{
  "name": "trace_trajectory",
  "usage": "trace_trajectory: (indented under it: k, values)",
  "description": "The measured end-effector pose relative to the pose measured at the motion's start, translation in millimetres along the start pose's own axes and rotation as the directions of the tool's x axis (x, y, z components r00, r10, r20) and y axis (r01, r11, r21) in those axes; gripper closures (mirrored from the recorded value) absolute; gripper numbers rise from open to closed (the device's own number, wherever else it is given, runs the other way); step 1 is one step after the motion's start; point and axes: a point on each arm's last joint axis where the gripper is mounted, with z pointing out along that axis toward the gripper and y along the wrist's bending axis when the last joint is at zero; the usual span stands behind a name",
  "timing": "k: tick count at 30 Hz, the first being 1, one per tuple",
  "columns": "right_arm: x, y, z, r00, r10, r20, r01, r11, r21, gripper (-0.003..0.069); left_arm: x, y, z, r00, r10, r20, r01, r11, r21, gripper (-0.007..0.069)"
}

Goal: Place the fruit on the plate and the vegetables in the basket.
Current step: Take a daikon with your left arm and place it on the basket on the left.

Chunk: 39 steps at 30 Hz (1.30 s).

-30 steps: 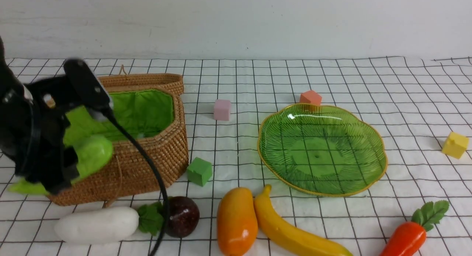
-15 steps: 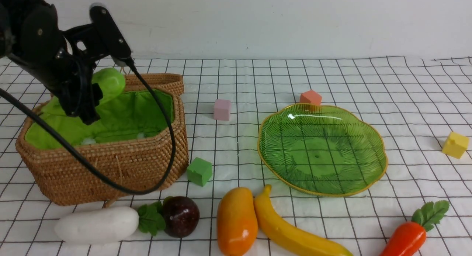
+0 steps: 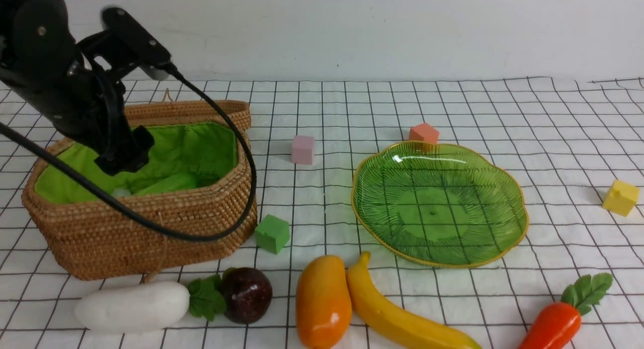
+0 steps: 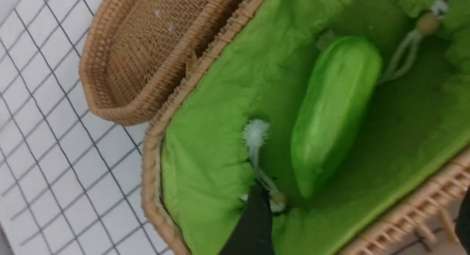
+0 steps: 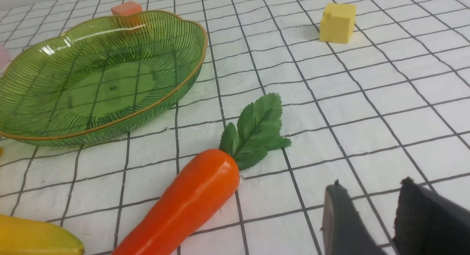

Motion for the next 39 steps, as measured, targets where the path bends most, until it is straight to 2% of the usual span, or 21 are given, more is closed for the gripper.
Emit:
trace_trajectory:
  k: [2,3,6,8,10,13,15,17,20,22,26,39]
  values:
    - [0.0,0.0,0.0,1.000,0.000,0.000,0.000,1.000,0.000,0.0417,0.5,-2.2,-13.6,0.998,-0.053,0.029,0.052,0.998,0.028,-0.0033]
    - [0.0,0.0,0.0,1.000,0.000,0.000,0.000,1.000,0.000,0.0417,1.2,-6.4,-32.1,0.990,-0.122,0.070,0.116,0.990,0.079,-0.0020]
    - [0.0,0.0,0.0,1.000,0.000,0.000,0.000,1.000,0.000,0.0417,7.0,-14.6,-63.8,0.975,-0.197,0.100,0.178,0.969,0.168,0.0018]
    - [0.0,0.0,0.0,1.000,0.000,0.000,0.000,1.000,0.000,0.0417,16.8,-19.0,-77.6,0.984,-0.169,0.063,0.154,0.970,0.188,0.0041]
    - [0.0,0.0,0.0,1.000,0.000,0.000,0.000,1.000,0.000,0.0417,32.7,-25.1,-78.5,0.997,-0.081,-0.013,0.082,0.978,0.194,0.0057]
    - [0.0,0.0,0.0,1.000,0.000,0.000,0.000,1.000,0.000,0.0417,51.0,-34.4,-65.2,0.994,0.034,-0.101,-0.011,0.976,0.220,0.0064]
    - [0.0,0.0,0.0,1.000,0.000,0.000,0.000,1.000,0.000,0.0417,72.6,-48.5,-36.3,0.970,0.183,-0.161,-0.136,0.955,0.264,0.0065]
    - [0.0,0.0,0.0,1.000,0.000,0.000,0.000,1.000,0.000,0.0417,84.0,-58.1,-16.4,0.956,0.250,-0.150,-0.202,0.939,0.277,0.0065]
    - [0.0,0.0,0.0,1.000,0.000,0.000,0.000,1.000,0.000,0.0417,89.9,-63.8,-3.0,0.954,0.277,-0.117,-0.240,0.935,0.261,0.0065]
    - [0.0,0.0,0.0,1.000,0.000,0.000,0.000,1.000,0.000,0.0417,89.0,-65.4,9.5,0.957,0.285,-0.063,-0.266,0.940,0.215,0.0065]
    - [0.0,0.0,0.0,1.000,0.000,0.000,0.000,1.000,0.000,0.0417,85.0,-65.0,21.9,0.956,0.290,-0.044,-0.276,0.940,0.198,0.0065]
    - [0.0,0.0,0.0,1.000,0.000,0.000,0.000,1.000,0.000,0.0417,90.0,-79.6,87.4,0.938,0.312,-0.149,-0.252,0.913,0.322,0.0065]
